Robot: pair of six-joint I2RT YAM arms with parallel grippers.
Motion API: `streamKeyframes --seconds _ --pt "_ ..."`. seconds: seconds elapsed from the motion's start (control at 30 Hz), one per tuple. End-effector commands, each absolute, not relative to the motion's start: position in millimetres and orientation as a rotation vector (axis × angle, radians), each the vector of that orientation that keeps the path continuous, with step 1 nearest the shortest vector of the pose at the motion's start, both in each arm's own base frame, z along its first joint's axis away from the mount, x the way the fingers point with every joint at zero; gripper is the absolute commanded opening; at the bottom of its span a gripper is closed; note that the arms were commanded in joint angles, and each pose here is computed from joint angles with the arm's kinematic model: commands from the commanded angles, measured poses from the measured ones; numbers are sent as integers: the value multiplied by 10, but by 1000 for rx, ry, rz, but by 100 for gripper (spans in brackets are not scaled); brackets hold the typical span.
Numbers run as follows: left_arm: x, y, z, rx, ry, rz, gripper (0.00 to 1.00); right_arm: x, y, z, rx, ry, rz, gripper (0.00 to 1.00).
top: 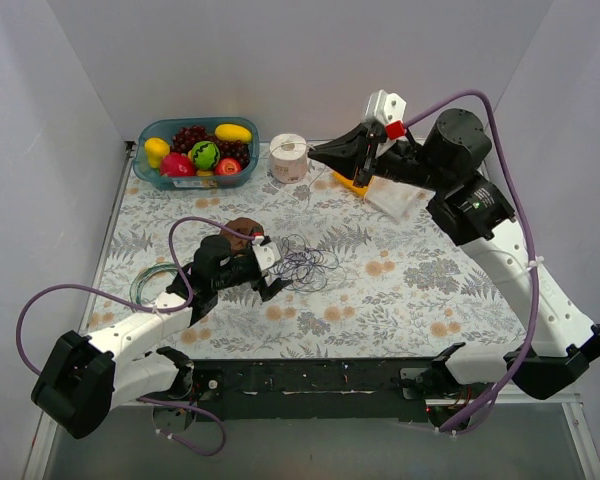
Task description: Untangle the cables
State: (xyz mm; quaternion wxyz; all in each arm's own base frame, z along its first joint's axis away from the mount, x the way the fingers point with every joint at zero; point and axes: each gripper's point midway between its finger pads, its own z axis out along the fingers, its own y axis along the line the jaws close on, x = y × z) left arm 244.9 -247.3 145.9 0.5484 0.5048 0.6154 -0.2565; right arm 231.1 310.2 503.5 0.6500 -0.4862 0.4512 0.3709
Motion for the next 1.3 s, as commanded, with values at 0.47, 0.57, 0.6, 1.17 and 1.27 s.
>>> streamKeyframes --seconds 0.47,0.57,0.6,1.17,1.27 --pt "2468 -3071 2766 1019 1114 -901 95 2416 3111 6093 -922 862 859 1" --pt "2498 -3186 2801 982 1134 -938 91 2417 3140 6092 -921 857 883 1" --pt "2517 -3195 2792 976 1141 -938 84 2405 3132 6109 -919 851 883 1" --pt "2473 -3027 2298 1018 1302 -860 62 3641 2407 5329 -609 1272 594 1" --pt "2437 -2981 2155 1026 1335 -852 63 3951 2083 5067 -522 1354 552 1"
